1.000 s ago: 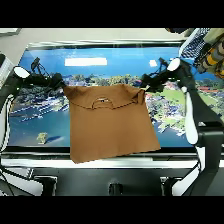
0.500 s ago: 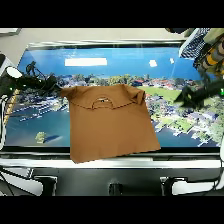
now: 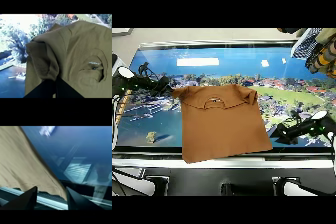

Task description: Fold the clothes and pants, and hang the long-sleeved shirts on hangers.

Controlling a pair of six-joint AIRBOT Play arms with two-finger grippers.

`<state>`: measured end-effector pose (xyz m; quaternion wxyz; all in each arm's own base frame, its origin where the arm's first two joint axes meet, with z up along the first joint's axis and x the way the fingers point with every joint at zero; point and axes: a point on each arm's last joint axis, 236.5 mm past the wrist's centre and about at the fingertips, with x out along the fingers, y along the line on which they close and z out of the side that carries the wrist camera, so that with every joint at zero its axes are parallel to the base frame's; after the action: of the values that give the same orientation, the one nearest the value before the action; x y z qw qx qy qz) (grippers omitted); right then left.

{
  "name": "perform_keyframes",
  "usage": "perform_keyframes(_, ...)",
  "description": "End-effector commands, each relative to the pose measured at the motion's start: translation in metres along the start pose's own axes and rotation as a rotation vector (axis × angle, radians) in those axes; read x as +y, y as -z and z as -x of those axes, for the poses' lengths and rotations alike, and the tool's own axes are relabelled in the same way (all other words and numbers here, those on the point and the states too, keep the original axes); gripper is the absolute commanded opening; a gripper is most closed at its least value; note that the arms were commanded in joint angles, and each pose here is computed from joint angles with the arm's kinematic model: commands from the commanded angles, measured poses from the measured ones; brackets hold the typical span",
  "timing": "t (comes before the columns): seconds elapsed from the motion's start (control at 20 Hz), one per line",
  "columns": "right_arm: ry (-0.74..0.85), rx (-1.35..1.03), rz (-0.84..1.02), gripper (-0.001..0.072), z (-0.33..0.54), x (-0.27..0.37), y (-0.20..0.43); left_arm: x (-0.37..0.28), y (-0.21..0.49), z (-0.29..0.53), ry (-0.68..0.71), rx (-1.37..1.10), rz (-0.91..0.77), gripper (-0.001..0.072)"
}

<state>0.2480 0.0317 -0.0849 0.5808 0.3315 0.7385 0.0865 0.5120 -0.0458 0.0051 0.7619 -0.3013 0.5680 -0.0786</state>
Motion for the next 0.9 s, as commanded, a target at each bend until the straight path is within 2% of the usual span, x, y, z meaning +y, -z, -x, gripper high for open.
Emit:
perform_keyframes(0.0, -0.007, -0.006, -0.001, 0.0442, -0.027, -0.001, 0.009, 0.0, 0.0, 0.0, 0.0, 0.002, -0.001, 0.0015)
perform_keyframes(0.1, 0.011, -0.009, 0.027, 0.0416, -0.034, 0.004, 0.008, 0.0, 0.0, 0.0, 0.0, 0.002, -0.001, 0.0015)
perform_keyframes(0.2, 0.036, 0.006, 0.052, 0.0344, -0.04, 0.009, 0.011, 0.0, 0.0, 0.0, 0.0, 0.002, -0.001, 0.0015)
perform_keyframes(0.25, 0.052, 0.015, 0.055, 0.0273, -0.043, 0.009, 0.013, 0.0, 0.0, 0.0, 0.0, 0.002, -0.001, 0.0015)
perform_keyframes(0.3, 0.045, 0.016, 0.055, 0.0114, -0.044, 0.012, 0.014, 0.0, 0.0, 0.0, 0.0, 0.002, -0.001, 0.0015)
perform_keyframes(0.35, 0.019, 0.0, 0.052, 0.0032, -0.042, 0.02, 0.011, 0.0, 0.001, 0.0, 0.0, 0.002, -0.001, 0.0015)
perform_keyframes(0.5, 0.041, -0.173, 0.081, 0.003, 0.002, 0.043, -0.037, 0.0, 0.004, 0.0, -0.001, 0.017, -0.001, 0.0015)
perform_keyframes(0.75, 0.187, -0.869, 0.004, 0.0031, 0.211, 0.096, -0.18, 0.003, 0.034, -0.002, -0.009, 0.144, 0.001, 0.0015)
perform_keyframes(0.85, 0.188, -0.997, -0.028, 0.0031, 0.256, 0.109, -0.21, 0.006, 0.051, -0.007, -0.015, 0.204, 0.009, 0.0016)
